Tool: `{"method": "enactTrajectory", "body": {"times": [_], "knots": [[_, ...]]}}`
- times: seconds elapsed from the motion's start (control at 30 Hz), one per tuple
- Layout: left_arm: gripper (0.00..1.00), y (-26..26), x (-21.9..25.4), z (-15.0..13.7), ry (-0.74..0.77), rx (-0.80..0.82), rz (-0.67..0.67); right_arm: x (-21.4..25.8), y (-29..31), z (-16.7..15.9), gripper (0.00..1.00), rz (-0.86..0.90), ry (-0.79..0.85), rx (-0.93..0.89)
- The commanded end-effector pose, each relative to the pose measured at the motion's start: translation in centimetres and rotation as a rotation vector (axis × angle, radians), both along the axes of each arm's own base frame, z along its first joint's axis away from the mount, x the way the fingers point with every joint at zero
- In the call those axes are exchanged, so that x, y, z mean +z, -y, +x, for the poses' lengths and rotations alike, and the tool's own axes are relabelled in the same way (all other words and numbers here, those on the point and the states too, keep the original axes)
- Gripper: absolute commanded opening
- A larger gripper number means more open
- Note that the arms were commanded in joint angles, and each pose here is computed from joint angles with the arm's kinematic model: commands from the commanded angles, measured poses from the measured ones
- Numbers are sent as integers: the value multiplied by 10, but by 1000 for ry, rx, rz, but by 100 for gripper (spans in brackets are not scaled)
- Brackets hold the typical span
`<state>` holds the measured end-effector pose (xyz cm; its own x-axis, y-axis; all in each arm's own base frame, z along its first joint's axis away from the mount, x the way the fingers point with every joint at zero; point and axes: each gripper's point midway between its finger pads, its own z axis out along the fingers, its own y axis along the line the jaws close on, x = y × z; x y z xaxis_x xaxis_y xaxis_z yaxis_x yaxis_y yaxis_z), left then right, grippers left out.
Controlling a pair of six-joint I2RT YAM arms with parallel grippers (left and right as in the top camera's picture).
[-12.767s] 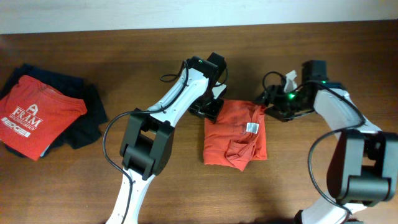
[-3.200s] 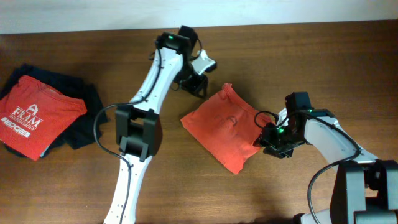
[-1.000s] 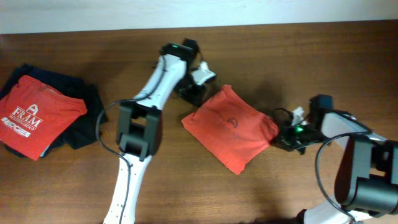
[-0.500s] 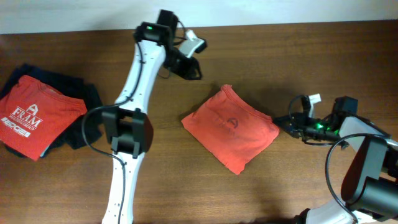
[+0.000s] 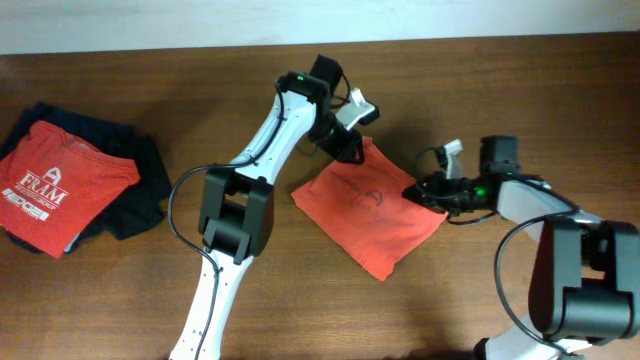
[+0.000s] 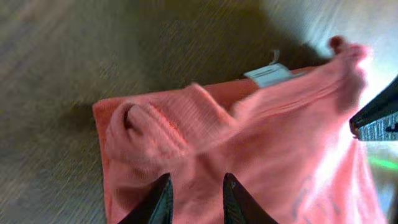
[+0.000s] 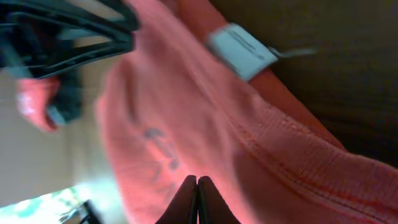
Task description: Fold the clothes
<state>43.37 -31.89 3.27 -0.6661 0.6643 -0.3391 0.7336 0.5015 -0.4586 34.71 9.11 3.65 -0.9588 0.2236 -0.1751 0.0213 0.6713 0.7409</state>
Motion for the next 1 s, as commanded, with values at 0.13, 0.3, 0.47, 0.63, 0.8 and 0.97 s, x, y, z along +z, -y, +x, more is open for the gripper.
{"method": "enactTrajectory", "body": {"times": [0.13,0.3,0.47,0.63,0.8,0.97], "knots": [[27,-39,-23,31,85,117,179,-39,71,-9,7,-342,-217,-301],[27,-73,-16,57,79,244,171,-43,100,-25,7,-327,-316,-395],[27,-86,24,64,38,279,75,-4,71,-14,18,-35,-98,-174],[34,-69,79,46,-30,247,-62,38,73,1,17,156,58,-137],[25,-41,73,-13,-160,93,-18,67,26,-23,13,362,72,16],[22,-13,55,-47,-169,-59,8,31,-8,-52,14,156,-66,173]]}}
